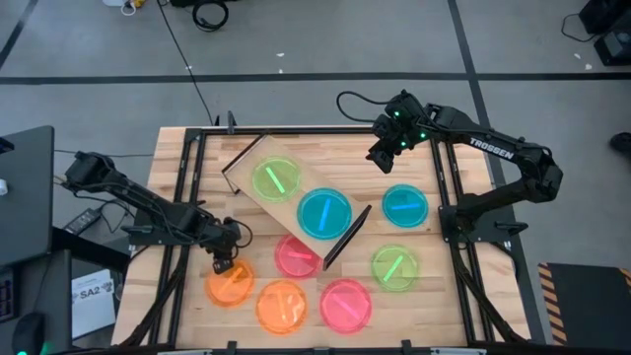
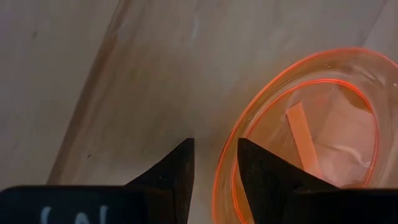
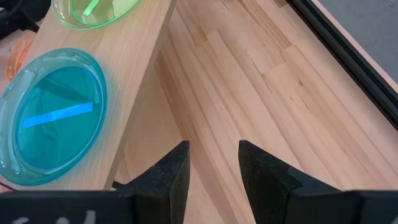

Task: Place and stack plates onto a shelf
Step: Stack the top orange plate on top of the green plate on the shelf

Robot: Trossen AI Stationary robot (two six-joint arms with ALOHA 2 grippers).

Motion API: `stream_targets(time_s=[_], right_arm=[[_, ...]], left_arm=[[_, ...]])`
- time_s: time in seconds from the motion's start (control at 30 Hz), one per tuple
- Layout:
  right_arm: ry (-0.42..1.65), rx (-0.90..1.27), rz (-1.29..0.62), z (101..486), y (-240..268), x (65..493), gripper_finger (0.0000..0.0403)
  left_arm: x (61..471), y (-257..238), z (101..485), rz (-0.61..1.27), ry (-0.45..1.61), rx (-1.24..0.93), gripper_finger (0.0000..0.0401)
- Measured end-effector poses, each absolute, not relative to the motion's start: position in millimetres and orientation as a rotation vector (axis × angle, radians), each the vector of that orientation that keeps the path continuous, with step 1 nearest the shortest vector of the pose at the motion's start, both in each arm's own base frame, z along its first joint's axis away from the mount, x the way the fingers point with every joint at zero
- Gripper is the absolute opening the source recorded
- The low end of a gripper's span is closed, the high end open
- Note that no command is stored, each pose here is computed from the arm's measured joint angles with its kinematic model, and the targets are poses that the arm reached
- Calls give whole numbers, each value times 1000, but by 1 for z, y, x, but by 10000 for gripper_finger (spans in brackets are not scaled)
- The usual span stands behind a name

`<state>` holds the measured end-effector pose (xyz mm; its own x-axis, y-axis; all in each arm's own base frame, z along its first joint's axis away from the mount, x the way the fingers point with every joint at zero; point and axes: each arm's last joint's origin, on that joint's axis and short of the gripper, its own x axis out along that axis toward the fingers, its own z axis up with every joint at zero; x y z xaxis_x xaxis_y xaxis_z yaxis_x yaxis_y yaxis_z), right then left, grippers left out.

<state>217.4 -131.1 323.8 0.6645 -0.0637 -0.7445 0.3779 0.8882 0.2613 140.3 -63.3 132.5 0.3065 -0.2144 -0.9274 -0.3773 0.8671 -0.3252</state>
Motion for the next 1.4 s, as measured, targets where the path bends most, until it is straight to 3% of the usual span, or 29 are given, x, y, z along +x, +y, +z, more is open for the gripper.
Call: stream_targets(time_s=[0.33,0.77,1.4], right_arm=[[811,411,-255,324,-131,217,144],[812,411,-255,324,-131,217,144],[811,411,-255,324,-131,217,144]], left_arm=[[141,-64,133,111,1264,-556,100],[141,-64,133,109,1265,-555,10],[141,-64,133,100,1280,-579,4]])
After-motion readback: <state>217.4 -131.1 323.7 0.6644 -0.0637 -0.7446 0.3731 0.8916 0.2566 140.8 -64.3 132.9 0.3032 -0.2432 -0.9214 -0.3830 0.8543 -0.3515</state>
